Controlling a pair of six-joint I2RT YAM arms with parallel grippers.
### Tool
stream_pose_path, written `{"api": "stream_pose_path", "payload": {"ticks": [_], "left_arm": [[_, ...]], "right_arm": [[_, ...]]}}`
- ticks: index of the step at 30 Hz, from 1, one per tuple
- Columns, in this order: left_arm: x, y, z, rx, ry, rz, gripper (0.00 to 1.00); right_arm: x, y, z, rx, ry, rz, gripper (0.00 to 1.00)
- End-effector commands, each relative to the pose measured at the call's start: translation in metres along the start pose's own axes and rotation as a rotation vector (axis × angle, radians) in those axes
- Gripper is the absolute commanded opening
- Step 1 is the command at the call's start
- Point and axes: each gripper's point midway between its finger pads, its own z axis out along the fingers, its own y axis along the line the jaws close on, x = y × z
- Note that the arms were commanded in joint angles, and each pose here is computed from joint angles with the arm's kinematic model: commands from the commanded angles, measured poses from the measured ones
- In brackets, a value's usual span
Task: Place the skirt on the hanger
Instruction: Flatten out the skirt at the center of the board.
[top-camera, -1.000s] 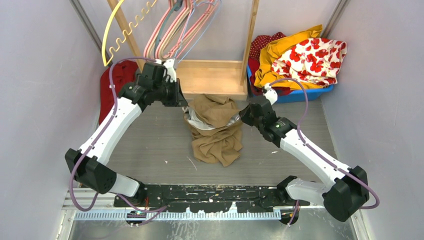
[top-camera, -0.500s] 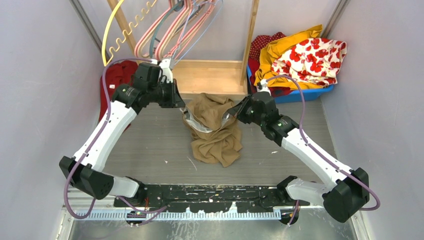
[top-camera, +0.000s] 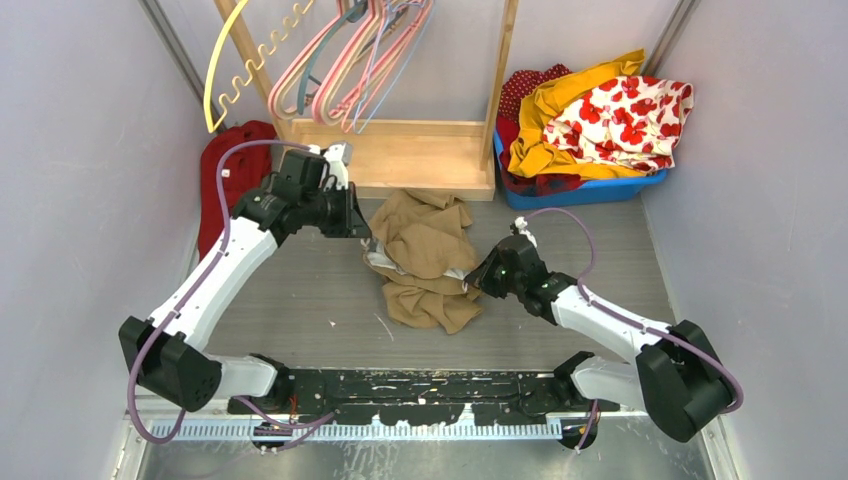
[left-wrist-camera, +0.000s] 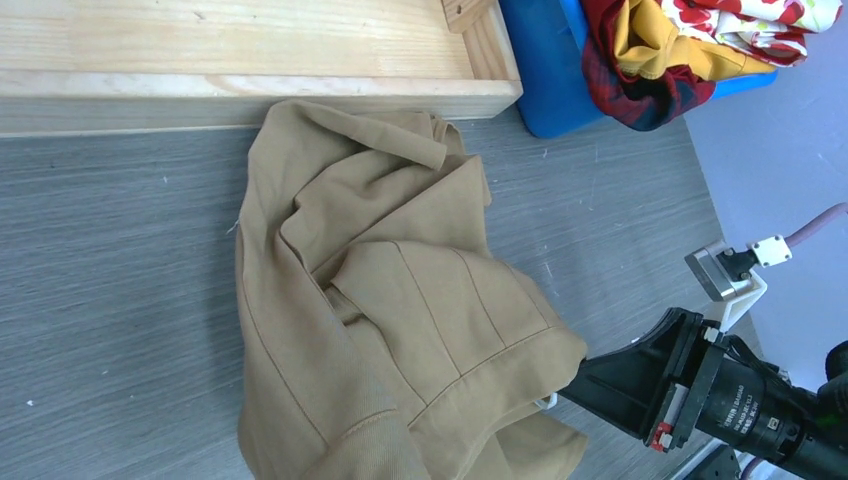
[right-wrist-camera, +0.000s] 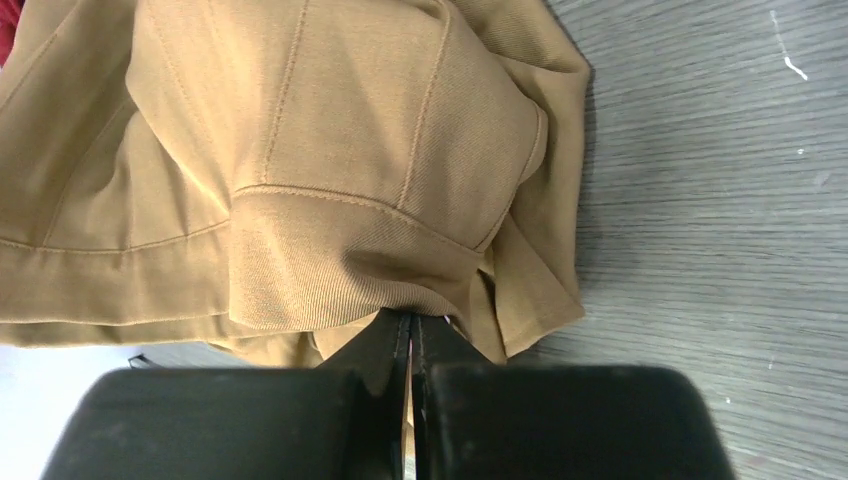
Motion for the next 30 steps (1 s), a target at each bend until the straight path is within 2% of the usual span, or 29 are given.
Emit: {"api": "stream_pose_path", "payload": {"ticks": [1, 3, 8, 23, 30], "left_arm": [[-0.0165, -0.0142, -0.0009, 0.076, -0.071, 0.017, 0.0], [-0.0173, -0.0148, -0.0004, 0.079, -0.073, 0.017, 0.0], [-0.0192, -0.015, 0.0003, 0.079, -0.076, 0.019, 0.0], [-0.0218, -0.0167, -0.001, 0.083, -0.083, 0.022, 0.0], [-0.0223, -0.0177, -0.0033, 0.083, -0.085, 0.025, 0.0]], "right_arm": [[-0.019, 0.0243, 0.001, -0.094, -0.087, -0.012, 0.09], [-0.0192, 0.0217, 0.0, -0.076, -0.088, -0.021, 0.17], [-0.0208, 0.0176, -0.0035, -0.034, -0.095, -0.047, 0.24], [-0.0131, 0.0178, -0.0068, 0.012, -0.095, -0.101, 0.24], [-0.0134, 0.0179, -0.0041, 0.057, -0.1, -0.146, 0.21]]}}
